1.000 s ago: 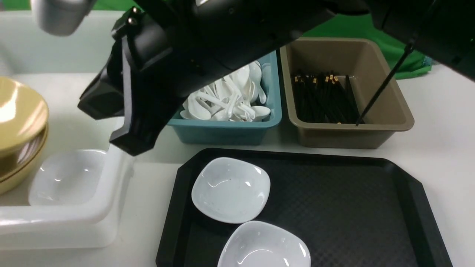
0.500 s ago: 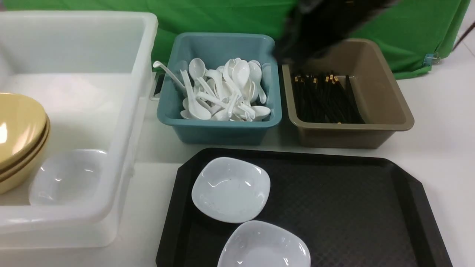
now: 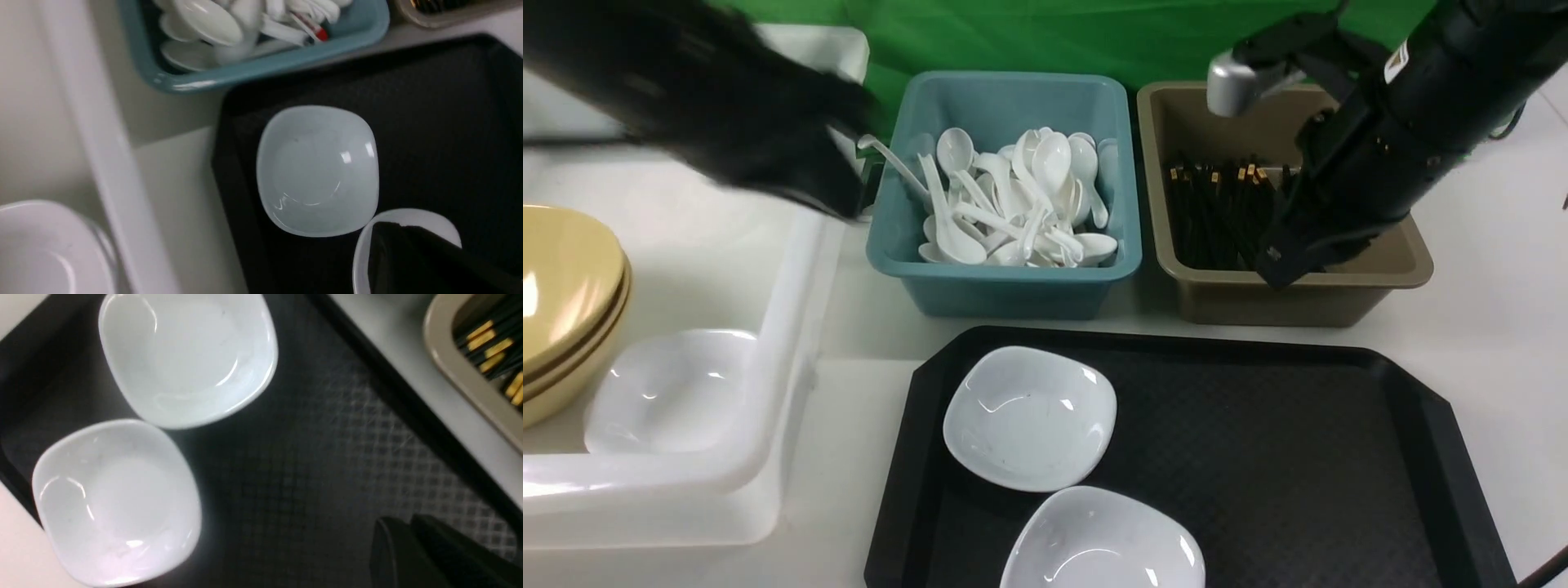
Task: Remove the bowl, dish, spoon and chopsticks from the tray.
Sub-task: Use the left arm to grab the plate
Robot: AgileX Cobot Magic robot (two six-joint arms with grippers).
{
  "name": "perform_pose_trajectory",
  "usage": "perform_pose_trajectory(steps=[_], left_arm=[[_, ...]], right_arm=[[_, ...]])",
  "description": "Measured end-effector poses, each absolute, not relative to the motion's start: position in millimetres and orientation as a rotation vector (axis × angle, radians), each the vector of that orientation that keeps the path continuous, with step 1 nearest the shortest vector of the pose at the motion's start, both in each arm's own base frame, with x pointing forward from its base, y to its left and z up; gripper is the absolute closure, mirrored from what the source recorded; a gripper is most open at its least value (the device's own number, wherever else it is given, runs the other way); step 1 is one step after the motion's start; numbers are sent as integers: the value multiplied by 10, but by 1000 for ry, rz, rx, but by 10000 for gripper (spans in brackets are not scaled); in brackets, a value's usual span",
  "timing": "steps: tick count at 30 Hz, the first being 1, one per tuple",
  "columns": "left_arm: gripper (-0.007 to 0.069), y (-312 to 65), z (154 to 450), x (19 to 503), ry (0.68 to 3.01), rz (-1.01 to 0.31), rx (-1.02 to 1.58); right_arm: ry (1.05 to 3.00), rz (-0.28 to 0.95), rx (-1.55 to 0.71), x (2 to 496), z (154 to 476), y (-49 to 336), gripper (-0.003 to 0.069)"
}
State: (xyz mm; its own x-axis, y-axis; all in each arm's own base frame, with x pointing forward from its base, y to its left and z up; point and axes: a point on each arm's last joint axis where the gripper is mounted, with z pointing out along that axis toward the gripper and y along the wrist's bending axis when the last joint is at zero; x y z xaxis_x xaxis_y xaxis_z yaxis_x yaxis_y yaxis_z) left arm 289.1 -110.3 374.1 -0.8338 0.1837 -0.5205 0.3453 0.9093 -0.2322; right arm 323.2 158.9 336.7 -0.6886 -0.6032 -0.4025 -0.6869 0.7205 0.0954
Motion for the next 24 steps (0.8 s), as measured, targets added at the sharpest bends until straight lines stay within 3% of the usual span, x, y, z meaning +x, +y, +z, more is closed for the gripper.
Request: perform_pose_trajectory(steps=[4,13,16,24], left_arm=[[509,-1673,3166,3084,2693,-309,506],[183,-1987,2272,3501,2760,-164,468],[144,-2021,2073,3579,2761,-147,478],[144,-2069,1814,3673,2756,-136,498]], right_arm=[[2525,353,-990,3109,3568,1545,615],[2336,343,-980,2628,4141,1348,608],[2302,341,-971,2494,4234,1292,608],[2262,339,-958,2368,4326,1238,608]])
